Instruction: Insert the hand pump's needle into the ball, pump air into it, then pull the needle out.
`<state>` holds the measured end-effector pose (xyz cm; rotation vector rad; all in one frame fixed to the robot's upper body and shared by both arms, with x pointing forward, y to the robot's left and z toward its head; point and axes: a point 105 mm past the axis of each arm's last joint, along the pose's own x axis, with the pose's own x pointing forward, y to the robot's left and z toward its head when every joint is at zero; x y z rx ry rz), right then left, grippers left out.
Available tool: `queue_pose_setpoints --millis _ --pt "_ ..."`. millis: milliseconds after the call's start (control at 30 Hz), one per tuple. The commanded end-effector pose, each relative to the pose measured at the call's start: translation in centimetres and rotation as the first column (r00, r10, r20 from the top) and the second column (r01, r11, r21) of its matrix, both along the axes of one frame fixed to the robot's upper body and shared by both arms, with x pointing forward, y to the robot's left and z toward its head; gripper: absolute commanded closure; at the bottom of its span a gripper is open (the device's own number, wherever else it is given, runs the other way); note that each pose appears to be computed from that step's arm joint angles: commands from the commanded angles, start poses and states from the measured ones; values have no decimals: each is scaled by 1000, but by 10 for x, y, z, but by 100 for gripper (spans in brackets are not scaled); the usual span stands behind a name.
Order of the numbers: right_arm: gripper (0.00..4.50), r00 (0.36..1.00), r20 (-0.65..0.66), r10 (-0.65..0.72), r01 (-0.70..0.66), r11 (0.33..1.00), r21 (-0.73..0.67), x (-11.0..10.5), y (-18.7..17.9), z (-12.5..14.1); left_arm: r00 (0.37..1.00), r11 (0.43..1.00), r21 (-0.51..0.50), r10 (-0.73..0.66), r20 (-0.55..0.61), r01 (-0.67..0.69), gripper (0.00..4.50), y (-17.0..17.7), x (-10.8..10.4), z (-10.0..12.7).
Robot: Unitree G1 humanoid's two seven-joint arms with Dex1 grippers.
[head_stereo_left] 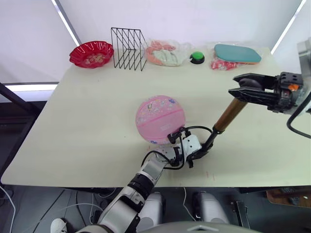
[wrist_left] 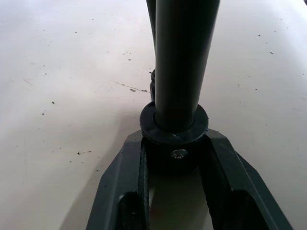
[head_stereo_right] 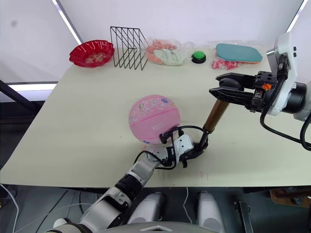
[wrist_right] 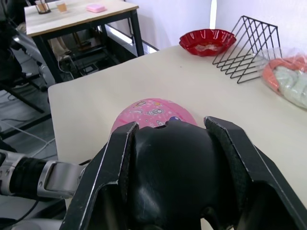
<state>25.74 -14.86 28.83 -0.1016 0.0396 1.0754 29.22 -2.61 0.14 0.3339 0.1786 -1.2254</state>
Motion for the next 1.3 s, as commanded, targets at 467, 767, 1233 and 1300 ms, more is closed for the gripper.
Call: queue_pose_setpoints --millis 467,767,1233,1300 --pt "282 978 -207 -11 -11 995 -103 9 39 -202 979 984 149 118 -165 -94 355 32 -15 -54" --pt "282 992 -125 -8 -5 994 -106 16 45 -207 980 984 151 116 -164 -91 355 33 -16 -52" --pt "282 986 150 74 -81 996 40 -1 26 -14 981 986 156 93 -171 -66 355 31 -15 -55" --pt "282 985 160 70 -78 996 45 -7 21 3 981 986 156 91 -170 -65 355 30 -14 -55"
